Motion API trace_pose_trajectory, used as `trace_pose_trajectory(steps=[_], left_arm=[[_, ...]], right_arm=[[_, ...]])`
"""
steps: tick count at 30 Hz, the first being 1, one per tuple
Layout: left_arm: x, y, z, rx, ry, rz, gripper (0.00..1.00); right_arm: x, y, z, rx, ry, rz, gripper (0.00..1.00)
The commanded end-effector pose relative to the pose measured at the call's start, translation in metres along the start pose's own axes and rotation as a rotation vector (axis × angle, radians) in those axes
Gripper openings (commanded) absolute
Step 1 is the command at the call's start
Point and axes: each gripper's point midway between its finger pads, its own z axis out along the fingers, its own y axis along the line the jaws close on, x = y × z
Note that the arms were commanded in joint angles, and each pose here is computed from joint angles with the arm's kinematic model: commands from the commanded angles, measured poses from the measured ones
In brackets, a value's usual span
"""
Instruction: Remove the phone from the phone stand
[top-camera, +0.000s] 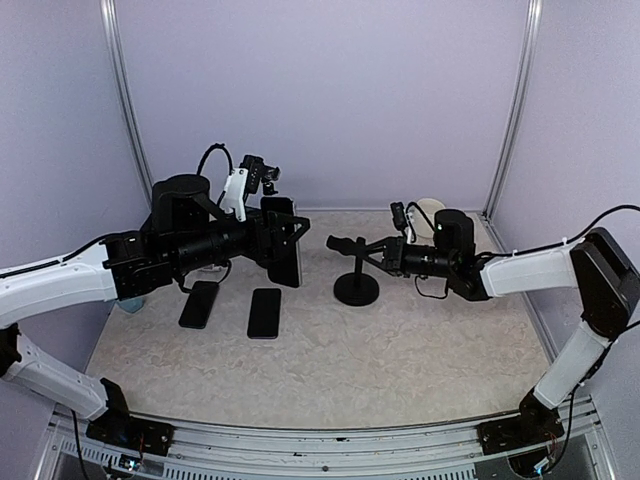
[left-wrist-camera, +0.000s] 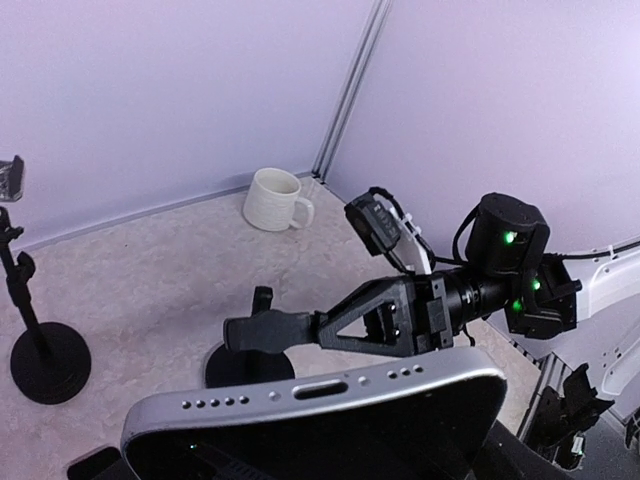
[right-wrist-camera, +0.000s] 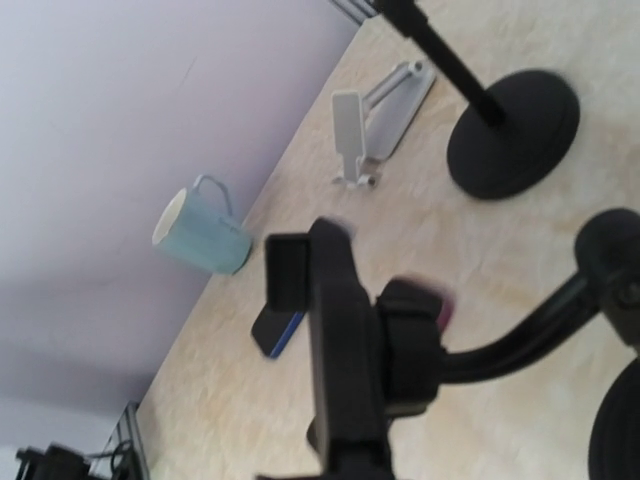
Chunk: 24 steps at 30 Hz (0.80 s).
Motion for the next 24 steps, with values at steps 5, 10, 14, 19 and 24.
trace_pose_trajectory(steps=[5,10,14,19,24], left_arm=[[-0.001,0.023,-0.021,-0.083,-0.041,-0.027,0.39],[0.003,0.032,-0.029,-0.114,-0.041,-0.027,0.39],[0.007,0.037,-0.032,-0.136,-0.035,-0.026,0.39],[0.011,0.043,-0.034,-0.160,-0.027,-0.024,0.39],[0.016,0.046,-0.032,-0.175,-0.014,-0.021,0.39]], right_arm=[[-0.060,-0.002,0.025,-0.066,-0.071,-0.101,0.00],[-0.079,-0.021,0.041,-0.047,-0.072,-0.106,0.00],[-0.094,-0.033,0.049,-0.030,-0.082,-0.109,0.00],[-0.105,-0.045,0.058,-0.018,-0.088,-0.097,0.00],[-0.107,-0.052,0.062,0.002,-0.088,-0.091,0.00]])
